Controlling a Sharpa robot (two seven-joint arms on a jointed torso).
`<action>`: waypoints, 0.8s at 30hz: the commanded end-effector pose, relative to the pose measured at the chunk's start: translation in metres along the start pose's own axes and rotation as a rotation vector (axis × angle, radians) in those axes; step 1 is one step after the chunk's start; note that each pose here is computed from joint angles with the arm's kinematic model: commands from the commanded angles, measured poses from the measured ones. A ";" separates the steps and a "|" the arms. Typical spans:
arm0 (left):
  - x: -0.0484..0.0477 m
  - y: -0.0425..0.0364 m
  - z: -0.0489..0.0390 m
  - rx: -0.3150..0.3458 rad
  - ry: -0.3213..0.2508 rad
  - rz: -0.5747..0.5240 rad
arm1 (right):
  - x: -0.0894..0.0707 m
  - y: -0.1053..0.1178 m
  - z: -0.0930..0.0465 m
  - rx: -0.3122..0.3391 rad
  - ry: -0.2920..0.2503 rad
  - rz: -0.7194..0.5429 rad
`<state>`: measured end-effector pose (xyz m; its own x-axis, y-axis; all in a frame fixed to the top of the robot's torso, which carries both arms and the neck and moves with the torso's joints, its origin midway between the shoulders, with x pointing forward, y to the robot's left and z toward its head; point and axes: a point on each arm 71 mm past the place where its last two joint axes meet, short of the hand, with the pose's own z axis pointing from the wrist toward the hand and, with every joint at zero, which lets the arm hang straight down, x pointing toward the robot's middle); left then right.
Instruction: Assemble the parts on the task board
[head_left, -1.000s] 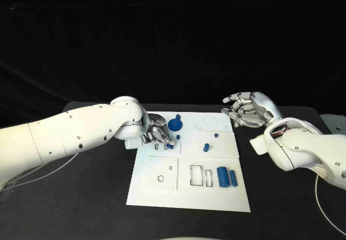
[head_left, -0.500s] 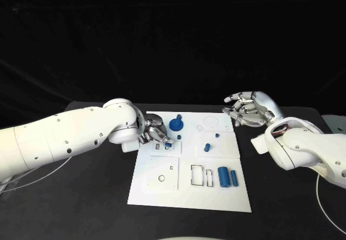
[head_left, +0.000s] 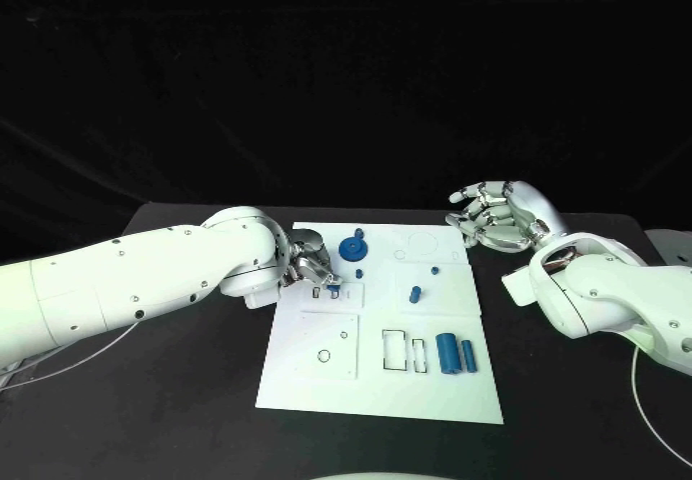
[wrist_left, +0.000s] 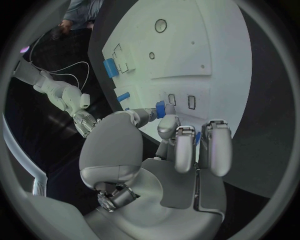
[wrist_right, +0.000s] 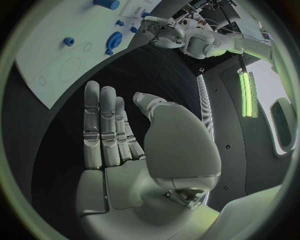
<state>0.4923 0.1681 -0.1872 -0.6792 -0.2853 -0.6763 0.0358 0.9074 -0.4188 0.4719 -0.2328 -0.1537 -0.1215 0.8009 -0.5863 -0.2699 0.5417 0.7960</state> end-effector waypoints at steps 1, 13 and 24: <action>0.0004 -0.0021 0.0017 0.005 -0.017 0.037 | 0.001 0.002 0.000 -0.025 0.000 -0.009; 0.0030 -0.0033 0.0055 -0.002 0.005 0.066 | 0.001 0.005 0.000 -0.040 -0.015 -0.002; 0.0035 -0.0022 0.0082 -0.012 0.011 0.091 | 0.001 0.005 -0.001 -0.046 -0.026 0.001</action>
<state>0.4965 0.1640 -0.1930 -0.6742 -0.2303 -0.7017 0.0663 0.9274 -0.3681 0.4705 -0.2307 -0.1513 -0.1037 0.8070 -0.5814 -0.2944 0.5334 0.7930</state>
